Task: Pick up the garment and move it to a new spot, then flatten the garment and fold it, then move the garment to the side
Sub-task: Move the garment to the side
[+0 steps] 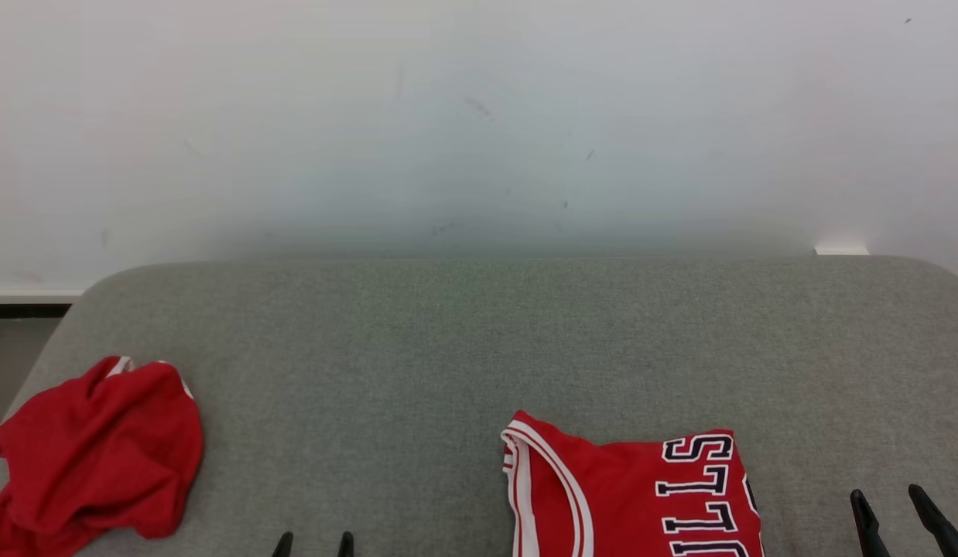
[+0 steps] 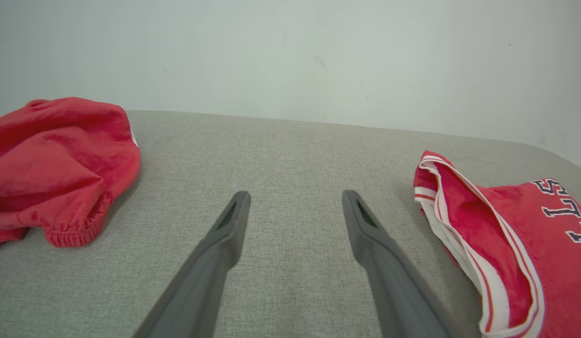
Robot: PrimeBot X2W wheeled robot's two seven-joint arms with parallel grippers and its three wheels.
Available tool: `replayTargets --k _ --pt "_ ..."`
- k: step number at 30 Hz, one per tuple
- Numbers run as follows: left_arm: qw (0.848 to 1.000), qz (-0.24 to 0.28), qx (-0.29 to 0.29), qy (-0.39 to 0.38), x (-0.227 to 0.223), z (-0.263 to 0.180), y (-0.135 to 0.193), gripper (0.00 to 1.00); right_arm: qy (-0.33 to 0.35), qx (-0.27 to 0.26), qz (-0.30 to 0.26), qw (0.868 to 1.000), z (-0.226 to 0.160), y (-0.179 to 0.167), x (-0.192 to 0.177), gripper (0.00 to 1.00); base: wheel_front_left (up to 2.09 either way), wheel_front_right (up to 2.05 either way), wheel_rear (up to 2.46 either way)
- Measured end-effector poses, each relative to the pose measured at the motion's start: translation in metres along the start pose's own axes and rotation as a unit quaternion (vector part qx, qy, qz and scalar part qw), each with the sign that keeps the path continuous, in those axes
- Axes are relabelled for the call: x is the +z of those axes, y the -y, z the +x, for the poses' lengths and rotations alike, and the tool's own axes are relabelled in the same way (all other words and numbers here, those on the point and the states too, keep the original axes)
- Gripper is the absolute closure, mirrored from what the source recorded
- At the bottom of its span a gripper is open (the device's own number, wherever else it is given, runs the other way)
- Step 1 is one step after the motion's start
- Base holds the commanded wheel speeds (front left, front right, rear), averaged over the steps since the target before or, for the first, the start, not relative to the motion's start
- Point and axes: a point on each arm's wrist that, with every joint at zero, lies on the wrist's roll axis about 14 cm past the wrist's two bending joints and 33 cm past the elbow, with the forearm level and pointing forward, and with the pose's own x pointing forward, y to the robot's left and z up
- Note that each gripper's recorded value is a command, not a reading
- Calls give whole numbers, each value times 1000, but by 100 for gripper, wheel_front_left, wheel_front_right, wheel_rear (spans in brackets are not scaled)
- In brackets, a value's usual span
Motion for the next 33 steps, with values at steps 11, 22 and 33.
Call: replayTargets --k 11,22,33 --pt "1000 0 6 1 1 -2 -4 0 -9 3 8 1000 2 -5 -7 0 0 0 0" --pt "1000 3 9 -8 -4 1 -5 0 -168 57 117 977 9 -12 -22 0 0 0 0" --pt "999 -4 16 -29 -16 10 -3 0 -403 109 228 880 19 -36 -70 0 0 0 0"
